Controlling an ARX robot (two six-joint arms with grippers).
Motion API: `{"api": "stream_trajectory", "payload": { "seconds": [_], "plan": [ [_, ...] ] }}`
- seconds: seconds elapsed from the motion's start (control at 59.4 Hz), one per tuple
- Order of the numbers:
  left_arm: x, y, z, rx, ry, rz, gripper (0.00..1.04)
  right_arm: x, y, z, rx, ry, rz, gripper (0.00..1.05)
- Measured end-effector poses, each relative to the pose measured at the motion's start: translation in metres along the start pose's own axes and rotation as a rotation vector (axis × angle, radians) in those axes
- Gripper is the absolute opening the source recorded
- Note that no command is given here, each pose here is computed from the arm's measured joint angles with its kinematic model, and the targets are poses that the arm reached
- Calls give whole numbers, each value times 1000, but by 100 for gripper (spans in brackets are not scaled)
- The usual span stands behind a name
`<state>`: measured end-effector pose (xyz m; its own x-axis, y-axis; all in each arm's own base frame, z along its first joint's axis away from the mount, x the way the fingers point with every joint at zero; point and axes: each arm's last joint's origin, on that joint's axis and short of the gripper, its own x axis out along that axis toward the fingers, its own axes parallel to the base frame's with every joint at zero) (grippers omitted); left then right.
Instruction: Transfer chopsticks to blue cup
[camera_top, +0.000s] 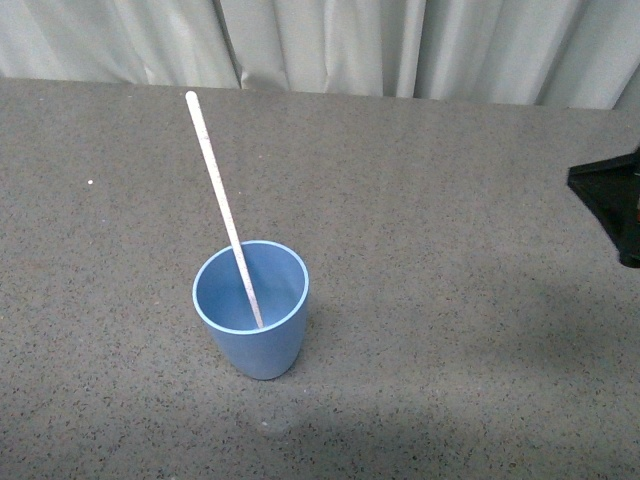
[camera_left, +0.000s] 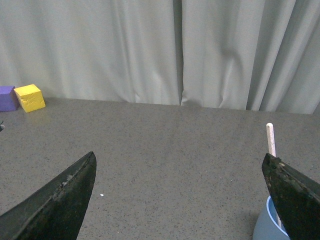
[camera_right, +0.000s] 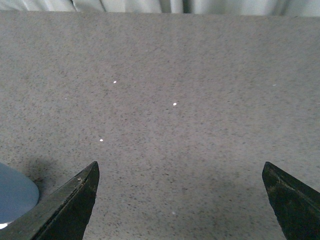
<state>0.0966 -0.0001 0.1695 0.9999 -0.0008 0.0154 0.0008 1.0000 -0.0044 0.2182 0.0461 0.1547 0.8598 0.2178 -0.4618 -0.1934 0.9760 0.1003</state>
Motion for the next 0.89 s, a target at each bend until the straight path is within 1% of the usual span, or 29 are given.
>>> {"api": "stream_trajectory", "payload": {
  "seconds": [0.051, 0.101, 0.185, 0.253, 0.354, 0.387, 0.404, 0.472, 0.488, 0.522, 0.539, 0.64, 0.657, 0.707, 0.758, 0.825, 0.893],
  "plan": [
    [0, 0, 0, 0, 0, 0, 98, -14, 0, 0, -20, -24, -23, 95],
    [0, 0, 0, 0, 0, 0, 98, -21, 1, -1, -28, -28, -20, 95],
    [0, 0, 0, 0, 0, 0, 98, -31, 4, -5, -57, -45, -18, 95],
    [0, 0, 0, 0, 0, 0, 98, -39, 6, -11, -83, -63, -38, 95],
    [0, 0, 0, 0, 0, 0, 98, -49, 8, -17, -136, -152, -86, 95],
    [0, 0, 0, 0, 0, 0, 98, -50, 9, -20, -137, -190, -103, 93],
    [0, 0, 0, 0, 0, 0, 98, -51, 8, -21, -125, -237, -147, 90],
    [0, 0, 0, 0, 0, -1, 98, -55, 6, -24, -92, -376, -197, 79],
    [0, 0, 0, 0, -1, 0, 98, -57, 4, -26, -82, -413, -205, 74],
    [0, 0, 0, 0, 0, 2, 98, -61, 1, -27, -72, -447, -213, 67],
    [0, 0, 0, 0, 0, 0, 98, -64, -1, -26, -68, -464, -214, 61],
    [0, 0, 0, 0, 0, 0, 98, -73, -7, -29, -65, -475, -210, 38],
    [0, 0, 0, 0, 0, 0, 98, -75, -8, -30, -65, -475, -212, 33],
    [0, 0, 0, 0, 0, 0, 98, -78, -11, -30, -65, -474, -212, 22],
    [0, 0, 0, 0, 0, 0, 98, -80, -12, -31, -64, -477, -212, 15],
    [0, 0, 0, 0, 0, 0, 98, -84, -14, -32, -64, -481, -212, 1],
    [0, 0, 0, 0, 0, 0, 98, -87, -15, -32, -63, -486, -213, 1]
  ]
}}
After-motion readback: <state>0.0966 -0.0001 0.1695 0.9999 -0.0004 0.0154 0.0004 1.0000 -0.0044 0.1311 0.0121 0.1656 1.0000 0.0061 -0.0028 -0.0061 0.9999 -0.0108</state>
